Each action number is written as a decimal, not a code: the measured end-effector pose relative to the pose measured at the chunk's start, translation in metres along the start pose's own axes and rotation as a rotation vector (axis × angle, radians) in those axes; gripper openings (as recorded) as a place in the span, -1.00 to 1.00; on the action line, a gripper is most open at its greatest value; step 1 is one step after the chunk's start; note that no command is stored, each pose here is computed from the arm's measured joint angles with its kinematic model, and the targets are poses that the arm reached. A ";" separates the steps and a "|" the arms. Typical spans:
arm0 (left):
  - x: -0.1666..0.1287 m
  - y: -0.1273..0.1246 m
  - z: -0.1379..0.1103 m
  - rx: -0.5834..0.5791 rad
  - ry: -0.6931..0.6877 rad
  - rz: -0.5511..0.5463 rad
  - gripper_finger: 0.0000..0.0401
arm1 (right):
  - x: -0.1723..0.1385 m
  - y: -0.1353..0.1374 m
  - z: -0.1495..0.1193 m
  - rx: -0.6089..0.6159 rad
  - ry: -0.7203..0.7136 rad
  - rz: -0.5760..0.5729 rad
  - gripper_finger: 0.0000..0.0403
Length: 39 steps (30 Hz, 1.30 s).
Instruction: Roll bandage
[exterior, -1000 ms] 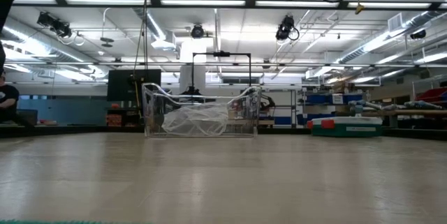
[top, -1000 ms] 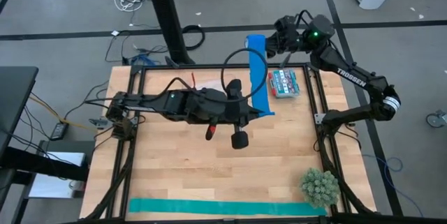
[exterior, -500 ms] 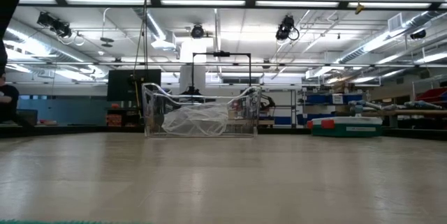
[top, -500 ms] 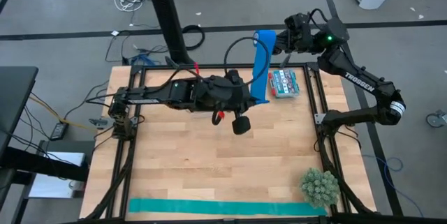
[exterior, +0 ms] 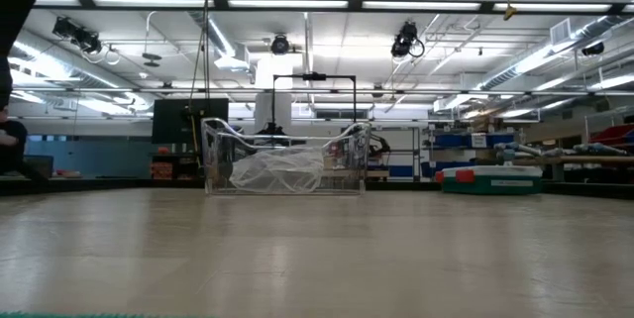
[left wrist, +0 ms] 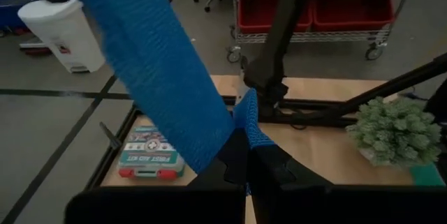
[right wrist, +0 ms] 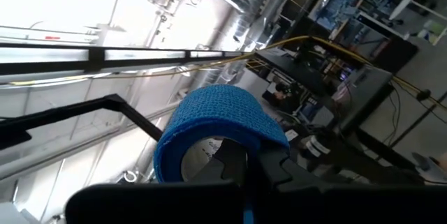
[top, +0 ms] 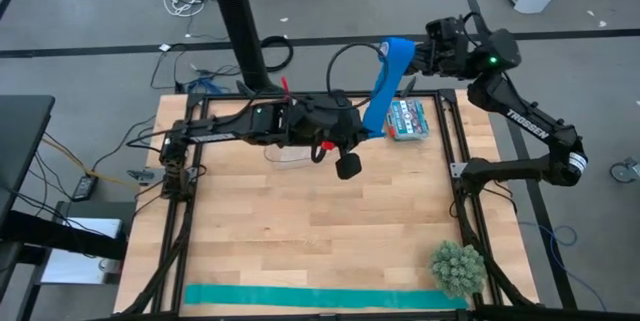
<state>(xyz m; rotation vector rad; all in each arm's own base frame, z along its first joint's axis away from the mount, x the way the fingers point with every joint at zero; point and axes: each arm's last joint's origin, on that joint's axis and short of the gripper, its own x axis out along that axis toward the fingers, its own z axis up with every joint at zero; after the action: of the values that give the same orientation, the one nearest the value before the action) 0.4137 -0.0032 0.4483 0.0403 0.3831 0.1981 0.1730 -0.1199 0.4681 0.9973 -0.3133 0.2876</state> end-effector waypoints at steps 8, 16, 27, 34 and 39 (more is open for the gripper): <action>0.004 0.019 0.000 -0.003 0.005 0.044 -0.96 | 0.006 0.009 -0.013 -0.016 0.054 0.050 -1.00; 0.007 0.039 -0.001 0.002 0.012 0.092 -0.96 | 0.016 0.014 -0.028 -0.016 0.120 0.099 -1.00; 0.007 0.048 -0.001 0.057 0.016 0.124 -0.96 | 0.023 0.020 -0.044 0.035 0.196 0.127 -1.00; -0.009 0.054 0.007 0.087 -0.014 0.195 -0.96 | 0.022 0.023 -0.053 0.062 0.243 0.110 -1.00; -0.022 0.060 0.016 0.112 -0.065 0.230 -0.96 | 0.023 0.019 -0.059 0.076 0.278 0.070 -1.00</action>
<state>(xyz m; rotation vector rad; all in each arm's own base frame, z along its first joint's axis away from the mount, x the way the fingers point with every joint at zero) 0.3887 0.0516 0.4757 0.2013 0.3245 0.4014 0.1946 -0.0571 0.4620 1.0075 -0.0852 0.4994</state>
